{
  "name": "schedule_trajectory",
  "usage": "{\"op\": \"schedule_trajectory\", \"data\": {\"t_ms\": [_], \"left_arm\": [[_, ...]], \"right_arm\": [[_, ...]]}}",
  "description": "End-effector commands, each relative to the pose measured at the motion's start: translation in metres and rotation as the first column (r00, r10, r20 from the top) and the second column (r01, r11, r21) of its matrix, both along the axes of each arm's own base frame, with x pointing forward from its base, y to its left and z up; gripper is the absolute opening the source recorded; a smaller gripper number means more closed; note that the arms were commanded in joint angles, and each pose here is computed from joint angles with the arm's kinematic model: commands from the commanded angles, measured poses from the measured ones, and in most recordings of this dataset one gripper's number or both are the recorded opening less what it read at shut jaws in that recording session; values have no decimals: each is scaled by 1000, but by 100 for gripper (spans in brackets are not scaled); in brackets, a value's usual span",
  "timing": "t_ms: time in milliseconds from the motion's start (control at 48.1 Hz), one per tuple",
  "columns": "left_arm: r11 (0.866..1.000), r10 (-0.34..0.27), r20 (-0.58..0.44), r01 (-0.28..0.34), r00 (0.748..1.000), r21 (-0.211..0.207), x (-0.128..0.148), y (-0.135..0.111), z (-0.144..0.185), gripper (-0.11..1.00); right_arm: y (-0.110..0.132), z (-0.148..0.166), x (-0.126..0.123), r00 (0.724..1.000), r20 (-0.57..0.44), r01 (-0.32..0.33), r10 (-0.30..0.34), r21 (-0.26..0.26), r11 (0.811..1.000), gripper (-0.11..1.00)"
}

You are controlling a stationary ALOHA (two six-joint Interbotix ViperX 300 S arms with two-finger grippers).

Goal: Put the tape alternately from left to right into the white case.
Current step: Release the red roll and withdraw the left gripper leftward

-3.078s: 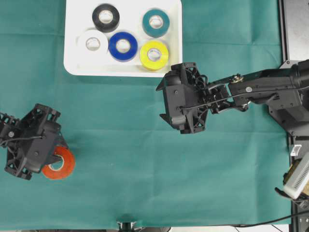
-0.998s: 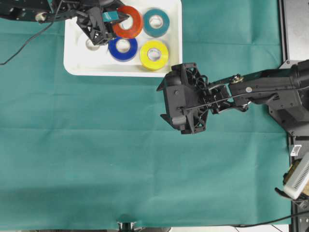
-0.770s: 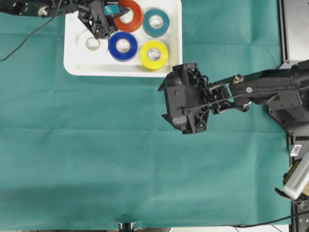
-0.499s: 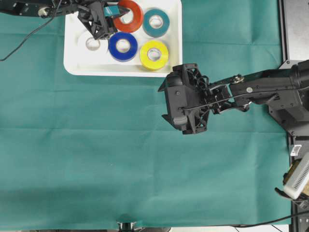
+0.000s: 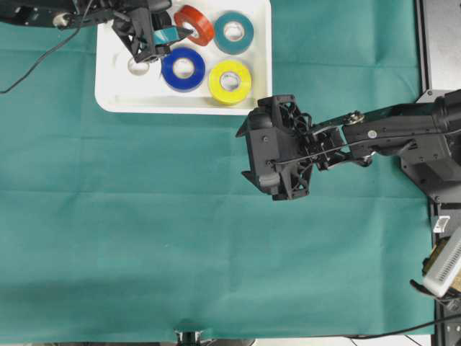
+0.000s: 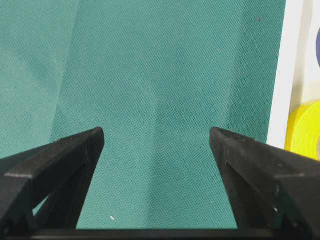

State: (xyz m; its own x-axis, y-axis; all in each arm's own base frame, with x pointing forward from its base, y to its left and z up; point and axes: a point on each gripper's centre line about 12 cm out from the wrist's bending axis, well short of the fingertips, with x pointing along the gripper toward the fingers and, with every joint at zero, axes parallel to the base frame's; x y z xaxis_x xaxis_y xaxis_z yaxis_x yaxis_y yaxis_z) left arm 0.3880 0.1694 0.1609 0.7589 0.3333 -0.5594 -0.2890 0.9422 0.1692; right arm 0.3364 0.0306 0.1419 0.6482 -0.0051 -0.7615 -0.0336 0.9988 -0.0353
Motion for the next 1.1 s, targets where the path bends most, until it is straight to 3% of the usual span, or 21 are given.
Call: {"op": "schedule_trajectory", "data": {"t_ms": [0, 291, 582, 853, 1082], "left_arm": [[1000, -4, 49, 3, 999, 23, -1, -2, 21, 92], [999, -30, 81, 27, 996, 36, -18, -20, 40, 92], [994, -99, 111, 94, 989, 47, -28, -53, 54, 92], [985, -174, 87, 171, 981, 34, -33, -84, 45, 92], [969, -247, 86, 245, 965, 32, -44, -114, 44, 92]], "right_arm": [[1, 6, 3, 1000, 24, -2, 2, 8, 1000, 69], [1, 6, 3, 1000, 24, -1, 1, 9, 1000, 69], [1, 6, 3, 1000, 24, -2, 2, 8, 1000, 69], [1, 6, 3, 1000, 24, -1, 1, 9, 1000, 69], [1, 6, 3, 1000, 24, -2, 2, 8, 1000, 69]]}}
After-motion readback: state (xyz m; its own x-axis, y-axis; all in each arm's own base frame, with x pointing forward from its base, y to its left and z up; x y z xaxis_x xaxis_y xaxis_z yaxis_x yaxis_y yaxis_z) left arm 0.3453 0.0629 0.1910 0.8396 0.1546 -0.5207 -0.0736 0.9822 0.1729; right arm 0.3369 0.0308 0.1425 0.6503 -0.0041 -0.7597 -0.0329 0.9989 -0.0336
